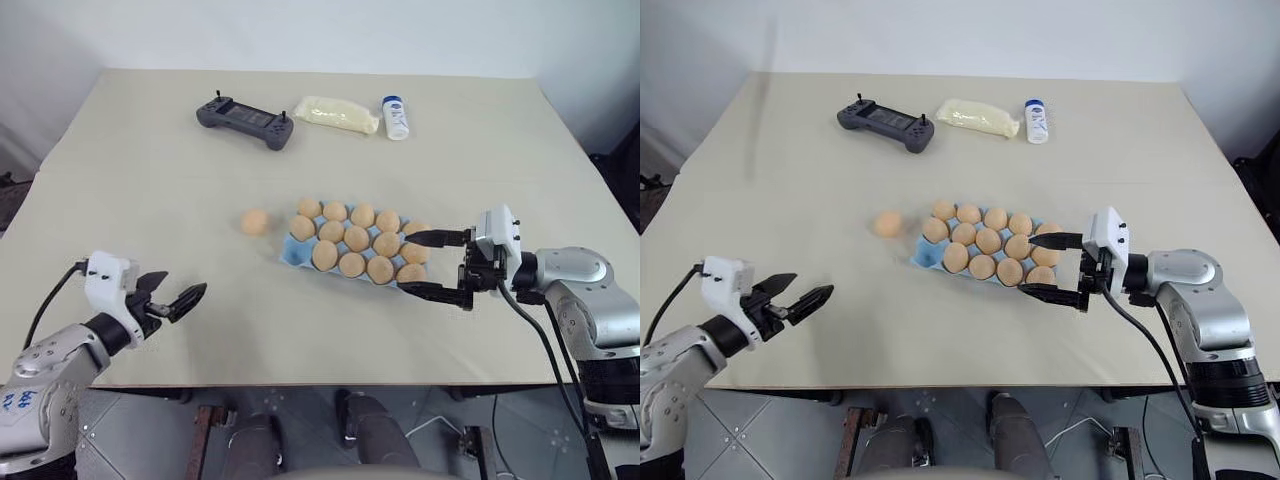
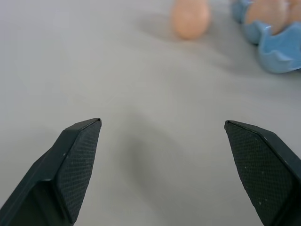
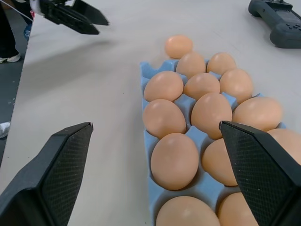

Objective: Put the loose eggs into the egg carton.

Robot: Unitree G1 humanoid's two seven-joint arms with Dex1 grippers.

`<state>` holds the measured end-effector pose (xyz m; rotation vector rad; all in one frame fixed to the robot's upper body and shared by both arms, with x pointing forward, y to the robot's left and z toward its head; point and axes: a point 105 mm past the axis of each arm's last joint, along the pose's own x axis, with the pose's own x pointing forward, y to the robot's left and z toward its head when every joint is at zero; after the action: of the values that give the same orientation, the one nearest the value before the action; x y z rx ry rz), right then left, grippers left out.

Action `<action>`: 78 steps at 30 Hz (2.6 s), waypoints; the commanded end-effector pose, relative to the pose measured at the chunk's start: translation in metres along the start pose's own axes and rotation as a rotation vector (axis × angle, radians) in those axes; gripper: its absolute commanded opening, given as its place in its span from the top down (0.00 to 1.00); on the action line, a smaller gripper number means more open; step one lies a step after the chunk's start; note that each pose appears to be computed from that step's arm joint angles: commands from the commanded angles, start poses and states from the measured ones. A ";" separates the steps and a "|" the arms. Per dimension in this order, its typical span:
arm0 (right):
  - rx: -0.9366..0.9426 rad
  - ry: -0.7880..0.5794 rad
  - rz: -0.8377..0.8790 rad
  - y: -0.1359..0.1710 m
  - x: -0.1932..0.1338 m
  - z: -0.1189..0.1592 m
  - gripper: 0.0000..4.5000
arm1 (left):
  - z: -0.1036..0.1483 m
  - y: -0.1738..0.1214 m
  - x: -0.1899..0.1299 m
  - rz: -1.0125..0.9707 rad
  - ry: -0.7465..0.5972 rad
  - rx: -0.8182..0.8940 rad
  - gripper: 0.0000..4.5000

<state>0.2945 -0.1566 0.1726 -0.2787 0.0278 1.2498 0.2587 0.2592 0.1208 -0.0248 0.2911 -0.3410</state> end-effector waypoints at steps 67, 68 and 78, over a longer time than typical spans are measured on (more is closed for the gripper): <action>-0.027 -0.002 -0.089 0.005 -0.005 0.005 0.00 | 0.079 -0.121 0.122 -0.648 -0.059 0.273 0.40; -0.027 -0.002 -0.090 0.005 -0.005 0.005 0.00 | 0.080 -0.121 0.123 -0.646 -0.064 0.277 0.32; -0.028 -0.004 -0.095 0.004 -0.004 0.005 0.00 | 0.108 -0.108 0.117 -0.568 -0.167 0.269 0.01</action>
<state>0.2911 -0.1568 0.1657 -0.2847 0.0430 1.1620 0.3594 0.1122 0.1757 0.1138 0.1524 -0.9506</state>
